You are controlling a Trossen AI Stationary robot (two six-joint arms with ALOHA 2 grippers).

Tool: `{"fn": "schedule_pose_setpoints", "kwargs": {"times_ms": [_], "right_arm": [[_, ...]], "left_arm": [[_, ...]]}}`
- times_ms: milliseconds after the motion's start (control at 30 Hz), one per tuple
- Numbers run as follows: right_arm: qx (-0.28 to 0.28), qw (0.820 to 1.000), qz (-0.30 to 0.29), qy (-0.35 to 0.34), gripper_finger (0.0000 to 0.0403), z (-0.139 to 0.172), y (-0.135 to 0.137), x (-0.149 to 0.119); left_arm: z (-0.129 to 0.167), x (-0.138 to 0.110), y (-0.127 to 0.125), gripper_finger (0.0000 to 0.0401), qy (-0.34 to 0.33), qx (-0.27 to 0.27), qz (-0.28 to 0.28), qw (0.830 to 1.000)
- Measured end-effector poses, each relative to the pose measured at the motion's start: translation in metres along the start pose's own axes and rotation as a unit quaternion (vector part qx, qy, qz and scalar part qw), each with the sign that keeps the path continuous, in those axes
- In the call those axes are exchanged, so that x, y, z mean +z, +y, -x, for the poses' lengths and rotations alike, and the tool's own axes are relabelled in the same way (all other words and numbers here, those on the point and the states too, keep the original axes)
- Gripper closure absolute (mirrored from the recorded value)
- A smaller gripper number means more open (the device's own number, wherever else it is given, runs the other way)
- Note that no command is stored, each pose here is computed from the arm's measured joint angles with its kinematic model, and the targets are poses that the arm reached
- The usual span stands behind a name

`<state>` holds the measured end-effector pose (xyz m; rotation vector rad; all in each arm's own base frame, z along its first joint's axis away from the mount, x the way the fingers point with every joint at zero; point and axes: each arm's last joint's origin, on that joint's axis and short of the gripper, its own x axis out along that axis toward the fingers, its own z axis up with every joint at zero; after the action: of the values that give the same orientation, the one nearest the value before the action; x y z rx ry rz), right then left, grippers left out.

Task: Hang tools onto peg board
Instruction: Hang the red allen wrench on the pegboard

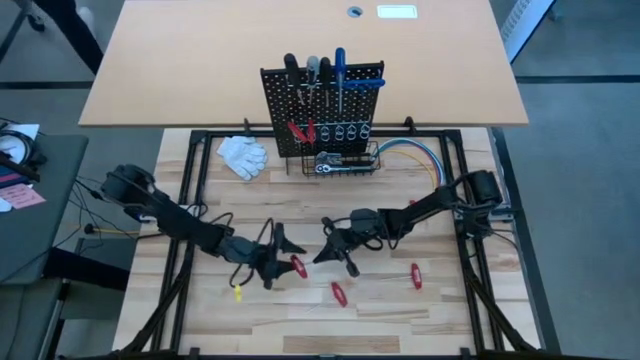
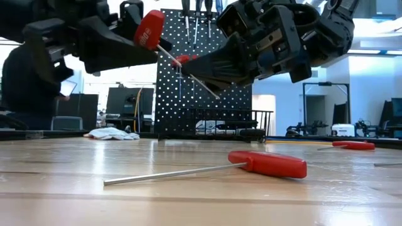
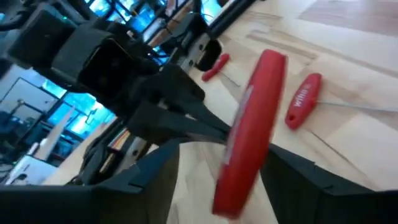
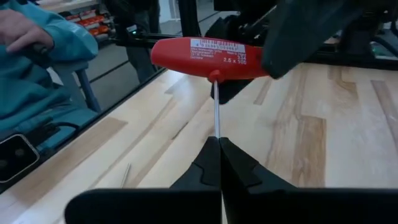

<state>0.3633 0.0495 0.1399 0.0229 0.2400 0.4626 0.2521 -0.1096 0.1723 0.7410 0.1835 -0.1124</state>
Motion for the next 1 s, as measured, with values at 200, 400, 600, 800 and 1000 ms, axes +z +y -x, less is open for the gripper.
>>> {"fn": "schedule_pose_setpoints", "kwargs": {"times_ms": [200, 400, 600, 800, 1000], "right_arm": [[0.003, 1.000, 0.002, -0.004, 0.0403, 0.000, 0.001, 0.001], [-0.003, 1.000, -0.002, -0.008, 0.0394, 0.001, -0.003, 0.004], [-0.027, 1.000, 0.007, -0.005, 0.0342, 0.009, -0.018, 0.004], [-0.060, 0.987, 0.143, -0.032, 0.0248, 0.000, -0.016, 0.032], [-0.158, 0.967, 0.195, 0.050, 0.0200, -0.026, 0.003, 0.057]], "left_arm": [[-0.009, 0.008, -0.002, 0.0299, 0.021, -0.017, 0.040, 0.999], [0.001, 0.013, 0.008, 0.0368, 0.037, -0.017, 0.091, 0.995], [0.015, 0.009, 0.020, 0.0368, 0.100, -0.031, 0.165, 0.981], [0.011, 0.005, 0.031, 0.0368, 0.185, -0.031, 0.207, 0.960], [0.008, 0.000, 0.034, 0.0368, 0.196, -0.018, 0.225, 0.954]]}}
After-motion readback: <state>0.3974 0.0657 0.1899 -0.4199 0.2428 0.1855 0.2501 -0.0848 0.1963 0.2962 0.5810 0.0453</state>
